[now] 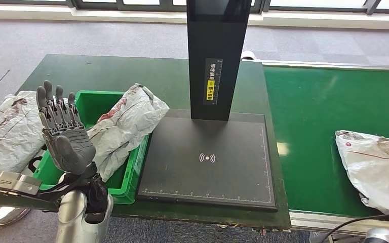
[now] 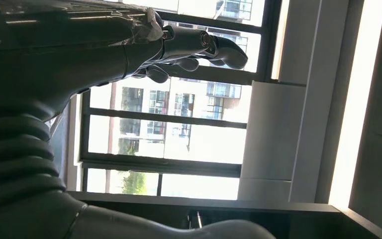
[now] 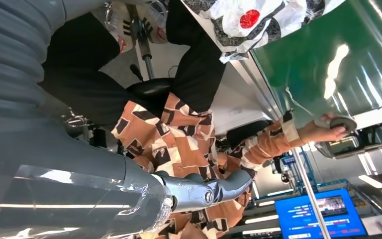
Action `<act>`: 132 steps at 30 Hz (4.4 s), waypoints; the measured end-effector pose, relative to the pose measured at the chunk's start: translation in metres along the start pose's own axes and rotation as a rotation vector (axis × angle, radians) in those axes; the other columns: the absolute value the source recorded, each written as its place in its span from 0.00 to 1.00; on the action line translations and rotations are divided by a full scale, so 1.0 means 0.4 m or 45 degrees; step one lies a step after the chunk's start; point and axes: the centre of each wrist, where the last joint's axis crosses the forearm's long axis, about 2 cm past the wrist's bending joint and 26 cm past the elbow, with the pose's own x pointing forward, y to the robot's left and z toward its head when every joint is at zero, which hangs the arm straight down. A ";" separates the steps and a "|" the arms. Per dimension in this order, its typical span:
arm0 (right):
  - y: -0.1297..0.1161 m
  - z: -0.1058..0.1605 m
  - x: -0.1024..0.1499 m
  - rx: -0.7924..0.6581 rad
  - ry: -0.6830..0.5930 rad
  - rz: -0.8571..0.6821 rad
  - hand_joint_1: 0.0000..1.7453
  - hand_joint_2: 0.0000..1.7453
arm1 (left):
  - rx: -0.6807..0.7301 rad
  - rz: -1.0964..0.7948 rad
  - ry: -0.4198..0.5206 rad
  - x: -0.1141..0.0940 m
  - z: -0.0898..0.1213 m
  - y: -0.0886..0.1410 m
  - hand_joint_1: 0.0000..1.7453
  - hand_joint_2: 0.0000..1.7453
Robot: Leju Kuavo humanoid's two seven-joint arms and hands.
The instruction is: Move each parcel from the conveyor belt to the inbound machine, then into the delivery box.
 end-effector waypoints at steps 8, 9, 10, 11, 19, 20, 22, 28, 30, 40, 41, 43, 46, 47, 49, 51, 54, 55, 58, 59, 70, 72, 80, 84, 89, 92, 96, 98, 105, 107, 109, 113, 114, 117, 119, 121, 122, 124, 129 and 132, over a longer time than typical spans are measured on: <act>0.006 0.001 -0.013 0.028 0.033 0.001 0.00 1.00 | -0.010 0.008 0.000 0.000 0.000 0.000 0.00 1.00; 0.008 0.002 -0.014 0.036 0.053 0.002 0.00 1.00 | -0.022 0.018 0.000 0.000 0.000 -0.001 0.00 1.00; 0.011 0.002 -0.016 0.046 0.077 0.004 0.00 1.00 | -0.037 0.031 0.001 0.000 0.000 -0.002 0.00 1.00; 0.014 0.003 -0.019 0.060 0.100 0.004 0.00 1.00 | -0.053 0.044 0.001 0.000 0.001 -0.003 0.00 1.00; 0.056 0.026 -0.033 0.269 0.087 -0.252 0.00 1.00 | -0.105 0.057 0.031 -0.008 0.015 -0.005 0.00 1.00; 0.058 0.028 -0.031 0.242 0.061 -0.287 0.00 1.00 | -0.105 0.051 0.035 -0.009 0.016 -0.005 0.00 1.00; 0.058 0.028 -0.028 0.157 0.001 -0.339 0.00 1.00 | -0.100 0.042 0.042 -0.012 0.018 -0.004 0.00 1.00; 0.031 0.009 -0.026 -0.170 0.036 -0.535 0.00 1.00 | -0.091 0.026 0.065 -0.020 0.027 -0.007 0.00 1.00; 0.018 0.001 -0.022 -0.230 0.028 -0.553 0.00 1.00 | -0.096 0.022 0.072 -0.023 0.029 -0.009 0.00 1.00; 0.015 -0.023 0.053 -0.187 -0.027 -0.874 0.00 1.00 | -0.120 0.022 0.128 -0.045 0.047 -0.010 0.00 1.00; 0.020 -0.022 0.068 -0.155 -0.037 -0.932 0.00 1.00 | -0.124 0.021 0.133 -0.046 0.049 -0.010 0.00 1.00; 0.028 -0.021 0.096 -0.102 -0.065 -1.022 0.00 1.00 | -0.131 0.015 0.141 -0.049 0.053 -0.009 0.00 1.00; 0.036 -0.014 0.133 -0.061 -0.106 -1.100 0.00 1.00 | -0.133 0.007 0.149 -0.052 0.056 -0.008 0.00 1.00; 0.039 -0.011 0.146 -0.044 -0.123 -1.127 0.00 1.00 | -0.132 0.005 0.152 -0.052 0.057 -0.008 0.00 1.00; 0.045 -0.005 0.173 0.024 -0.164 -1.213 0.00 1.00 | -0.129 0.001 0.154 -0.053 0.059 -0.007 0.00 1.00; 0.053 0.000 0.201 0.131 -0.210 -1.334 0.00 1.00 | -0.126 -0.003 0.155 -0.053 0.060 -0.006 0.00 1.00; 0.070 0.013 0.243 0.362 -0.279 -1.558 0.00 1.00 | -0.125 -0.005 0.158 -0.052 0.062 -0.006 0.00 1.00; 0.076 0.018 0.254 0.428 -0.295 -1.611 0.00 1.00 | -0.125 -0.005 0.159 -0.052 0.062 -0.005 0.00 1.00; 0.089 0.033 0.274 0.537 -0.313 -1.675 0.00 1.00 | -0.125 -0.005 0.159 -0.052 0.063 -0.005 0.00 1.00; 0.093 0.039 0.279 0.578 -0.320 -1.695 0.00 1.00 | -0.126 -0.006 0.159 -0.052 0.063 -0.005 0.00 1.00; 0.143 0.137 0.345 0.829 -0.277 -1.023 0.00 1.00 | -0.110 -0.038 0.163 -0.050 0.069 -0.001 0.00 1.00; 0.149 0.151 0.348 0.849 -0.260 -0.872 0.00 1.00 | -0.108 -0.039 0.165 -0.049 0.071 0.000 0.00 1.00; 0.164 0.183 0.339 0.861 -0.172 -0.613 0.00 1.00 | -0.102 -0.035 0.174 -0.051 0.074 0.000 0.00 1.00; 0.167 0.190 0.336 0.874 -0.175 -0.596 0.00 1.00 | -0.099 -0.032 0.175 -0.052 0.075 0.000 0.00 1.00; 0.170 0.195 0.333 0.886 -0.178 -0.583 0.00 1.00 | -0.098 -0.031 0.176 -0.052 0.075 0.001 0.00 1.00; 0.171 0.197 0.332 0.890 -0.180 -0.577 0.00 1.00 | -0.098 -0.031 0.176 -0.052 0.075 0.001 0.00 1.00; 0.172 0.199 0.331 0.894 -0.181 -0.573 0.00 1.00 | -0.098 -0.031 0.176 -0.052 0.075 0.001 0.00 1.00; 0.172 0.200 0.331 0.895 -0.179 -0.571 0.00 1.00 | -0.098 -0.031 0.176 -0.052 0.075 0.001 0.00 1.00; 0.167 0.189 0.324 0.809 -0.127 -0.432 0.00 1.00 | -0.094 -0.035 0.179 -0.053 0.076 0.001 0.00 1.00; 0.165 0.184 0.321 0.793 -0.123 -0.414 0.00 1.00 | -0.091 -0.038 0.180 -0.054 0.077 0.001 0.00 1.00; 0.164 0.180 0.319 0.795 -0.122 -0.404 0.25 1.00 | -0.090 -0.040 0.182 -0.054 0.077 0.002 0.00 1.00; 0.167 0.182 0.317 0.892 -0.098 -0.315 1.00 1.00 | -0.089 -0.041 0.185 -0.055 0.078 0.002 0.00 1.00; 0.168 0.184 0.315 0.938 -0.083 -0.253 1.00 1.00 | -0.088 -0.041 0.186 -0.056 0.079 0.002 0.00 1.00; 0.173 0.189 0.308 1.028 -0.066 -0.086 1.00 1.00 | -0.084 -0.047 0.190 -0.056 0.081 0.003 0.00 1.00; 0.174 0.191 0.305 1.044 -0.079 -0.051 1.00 1.00 | -0.081 -0.051 0.193 -0.055 0.084 0.004 0.00 1.00; 0.174 0.191 0.305 1.051 -0.089 -0.033 1.00 1.00 | -0.080 -0.053 0.193 -0.055 0.085 0.005 0.00 1.00; 0.174 0.191 0.305 1.054 -0.093 -0.025 1.00 1.00 | -0.080 -0.053 0.194 -0.055 0.085 0.005 0.00 1.00; 0.175 0.192 0.305 1.064 -0.099 -0.010 1.00 1.00 | -0.079 -0.054 0.195 -0.055 0.086 0.005 0.00 1.00; 0.176 0.193 0.305 1.090 -0.113 0.019 1.00 1.00 | -0.079 -0.054 0.196 -0.055 0.087 0.006 0.00 1.00; 0.176 0.193 0.305 1.084 -0.135 0.024 1.00 1.00 | -0.080 -0.056 0.196 -0.055 0.087 0.006 0.00 1.00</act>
